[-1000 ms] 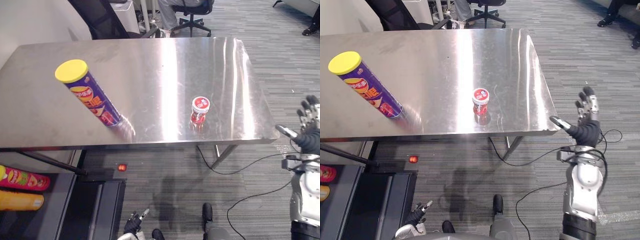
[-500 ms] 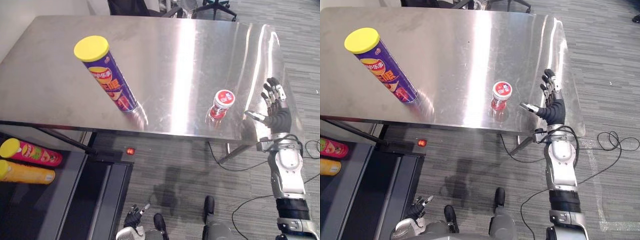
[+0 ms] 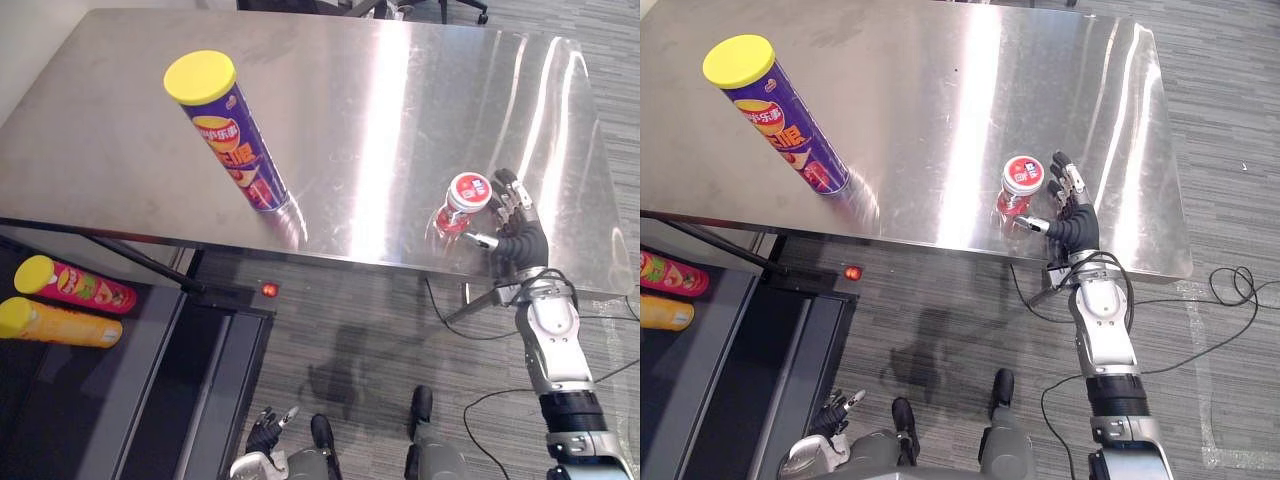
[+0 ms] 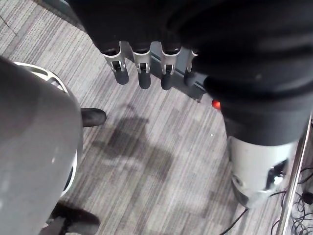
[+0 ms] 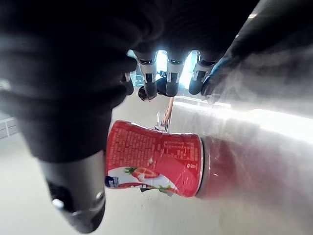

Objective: Put the gum and the chips on the shelf.

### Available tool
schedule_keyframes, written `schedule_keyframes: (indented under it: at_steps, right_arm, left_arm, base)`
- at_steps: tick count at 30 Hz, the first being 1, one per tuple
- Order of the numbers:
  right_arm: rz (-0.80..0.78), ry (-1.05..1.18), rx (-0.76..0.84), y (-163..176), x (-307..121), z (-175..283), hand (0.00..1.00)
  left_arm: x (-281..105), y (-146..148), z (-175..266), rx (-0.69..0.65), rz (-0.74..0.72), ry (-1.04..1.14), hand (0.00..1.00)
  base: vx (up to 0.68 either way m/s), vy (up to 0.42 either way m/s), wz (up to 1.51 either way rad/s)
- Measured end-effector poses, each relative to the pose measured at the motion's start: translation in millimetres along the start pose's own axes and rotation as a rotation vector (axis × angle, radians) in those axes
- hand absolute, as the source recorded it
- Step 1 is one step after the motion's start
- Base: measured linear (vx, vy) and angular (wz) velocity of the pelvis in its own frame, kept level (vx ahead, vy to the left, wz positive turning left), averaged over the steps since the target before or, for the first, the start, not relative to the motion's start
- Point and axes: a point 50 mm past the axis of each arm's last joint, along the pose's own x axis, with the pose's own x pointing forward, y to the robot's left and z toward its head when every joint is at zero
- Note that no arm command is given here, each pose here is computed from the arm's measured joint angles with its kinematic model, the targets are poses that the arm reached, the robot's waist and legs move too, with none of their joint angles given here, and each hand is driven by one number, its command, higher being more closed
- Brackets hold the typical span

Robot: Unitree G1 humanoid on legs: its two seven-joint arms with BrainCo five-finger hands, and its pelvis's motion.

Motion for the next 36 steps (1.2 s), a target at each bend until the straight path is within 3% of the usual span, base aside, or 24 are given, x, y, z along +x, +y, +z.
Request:
schedule_keyframes:
  at_steps: [18,19,36]
  right_arm:
    - [0.031,-0.097,0.01,12,25,21,0.0]
    - [0.03,-0.099,0.011,12,26,22,1.0]
    - [0.053,-0.149,0.022,20,37,34,1.0]
  left_arm:
    - [3,-3,7,-0.002,0.008,-0.015,0.0]
    - [4,-3,8,-0.003,0.008,-0.016,0.0]
    - [4,-2,10,-0.006,0.024,-0.022,0.0]
  base:
    - [0.0,0.0,0.01]
    - [0.0,0.0,0.0]
    - [-0.02,0.012,0.01]
